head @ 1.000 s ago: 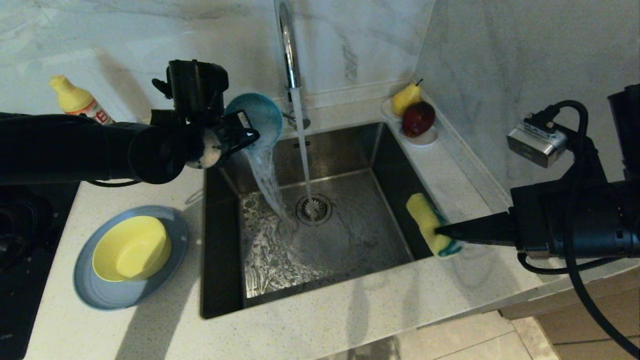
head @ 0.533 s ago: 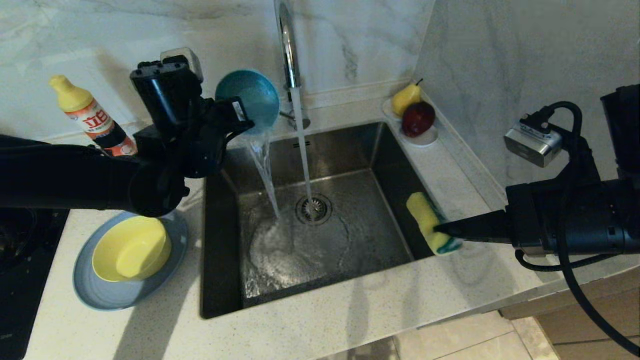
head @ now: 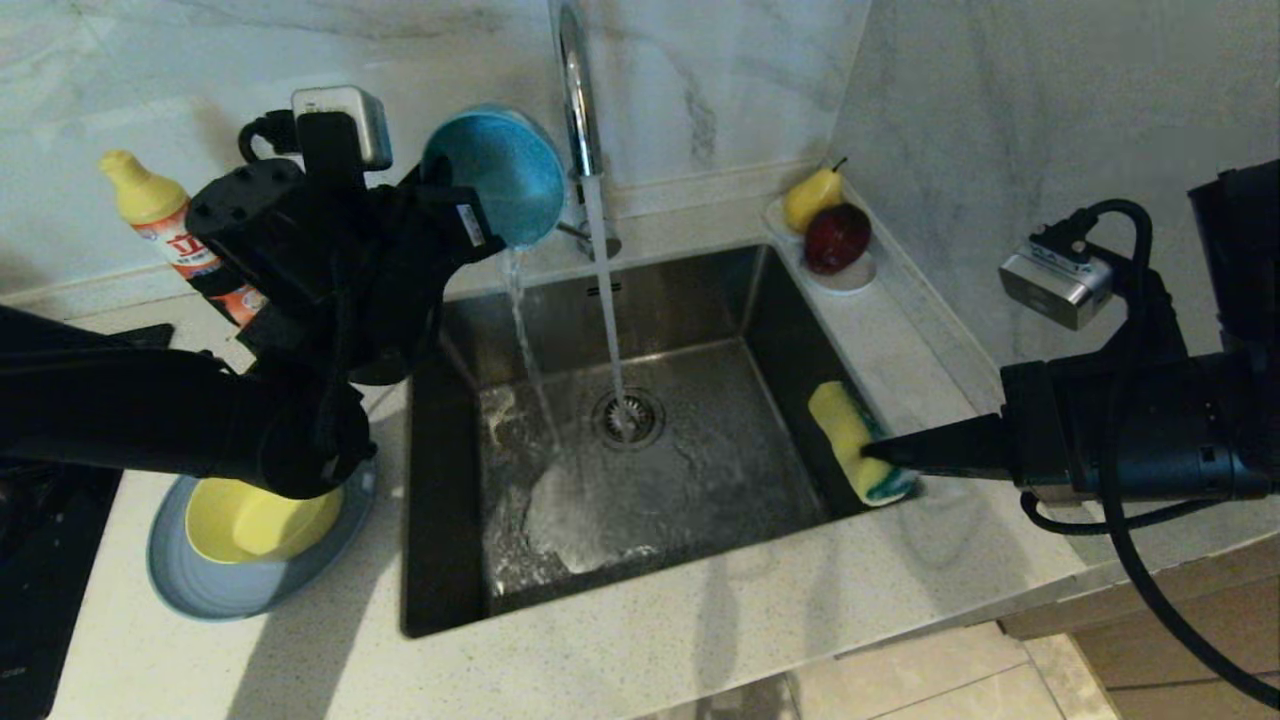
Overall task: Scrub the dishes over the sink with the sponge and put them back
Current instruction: Rinse the bowl
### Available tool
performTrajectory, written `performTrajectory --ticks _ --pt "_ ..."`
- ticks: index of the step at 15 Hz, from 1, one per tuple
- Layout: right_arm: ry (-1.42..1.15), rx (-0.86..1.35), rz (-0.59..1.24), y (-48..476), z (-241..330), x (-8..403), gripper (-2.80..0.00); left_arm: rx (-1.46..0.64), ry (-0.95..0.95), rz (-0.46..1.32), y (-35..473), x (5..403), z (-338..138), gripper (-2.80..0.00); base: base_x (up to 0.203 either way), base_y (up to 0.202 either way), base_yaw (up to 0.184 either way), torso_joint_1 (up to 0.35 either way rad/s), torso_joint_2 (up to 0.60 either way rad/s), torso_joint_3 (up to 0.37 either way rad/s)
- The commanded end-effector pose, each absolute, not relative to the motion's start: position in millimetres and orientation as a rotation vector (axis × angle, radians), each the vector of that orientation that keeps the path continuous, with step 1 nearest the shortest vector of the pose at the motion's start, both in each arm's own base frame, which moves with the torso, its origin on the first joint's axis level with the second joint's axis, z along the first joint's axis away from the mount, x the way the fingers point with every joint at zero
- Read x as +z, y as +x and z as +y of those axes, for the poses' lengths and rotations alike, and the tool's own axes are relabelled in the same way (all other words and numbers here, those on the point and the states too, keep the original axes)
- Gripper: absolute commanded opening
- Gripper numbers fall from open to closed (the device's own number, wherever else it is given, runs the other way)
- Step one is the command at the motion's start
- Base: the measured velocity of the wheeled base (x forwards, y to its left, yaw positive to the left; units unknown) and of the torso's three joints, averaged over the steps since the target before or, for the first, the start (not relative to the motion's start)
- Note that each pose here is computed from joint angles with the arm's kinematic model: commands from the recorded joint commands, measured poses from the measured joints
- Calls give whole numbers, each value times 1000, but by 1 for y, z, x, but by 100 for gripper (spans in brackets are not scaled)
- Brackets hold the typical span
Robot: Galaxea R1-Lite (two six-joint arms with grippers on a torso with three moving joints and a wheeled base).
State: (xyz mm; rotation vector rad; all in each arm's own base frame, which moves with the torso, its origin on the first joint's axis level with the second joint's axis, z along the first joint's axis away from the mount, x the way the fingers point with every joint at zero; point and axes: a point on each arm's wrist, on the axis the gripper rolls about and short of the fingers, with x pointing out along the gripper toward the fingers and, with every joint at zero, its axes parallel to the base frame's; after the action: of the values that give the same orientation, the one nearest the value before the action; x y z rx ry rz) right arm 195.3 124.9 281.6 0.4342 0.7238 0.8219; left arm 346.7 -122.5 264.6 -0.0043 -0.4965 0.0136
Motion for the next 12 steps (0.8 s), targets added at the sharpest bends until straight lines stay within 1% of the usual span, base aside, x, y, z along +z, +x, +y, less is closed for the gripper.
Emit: performTrajectory --ticks 1,8,12 --pt "436 823 730 198 127 281 -280 10 19 -523 343 255 -121 -280 0 0 0 0 0 0" --pt "434 825 739 204 130 278 -280 25 44 -576 345 241 -122 -280 0 0 0 0 0 0" --pt "436 831 727 203 130 282 -280 32 29 -577 343 245 -121 -280 0 0 0 0 0 0"
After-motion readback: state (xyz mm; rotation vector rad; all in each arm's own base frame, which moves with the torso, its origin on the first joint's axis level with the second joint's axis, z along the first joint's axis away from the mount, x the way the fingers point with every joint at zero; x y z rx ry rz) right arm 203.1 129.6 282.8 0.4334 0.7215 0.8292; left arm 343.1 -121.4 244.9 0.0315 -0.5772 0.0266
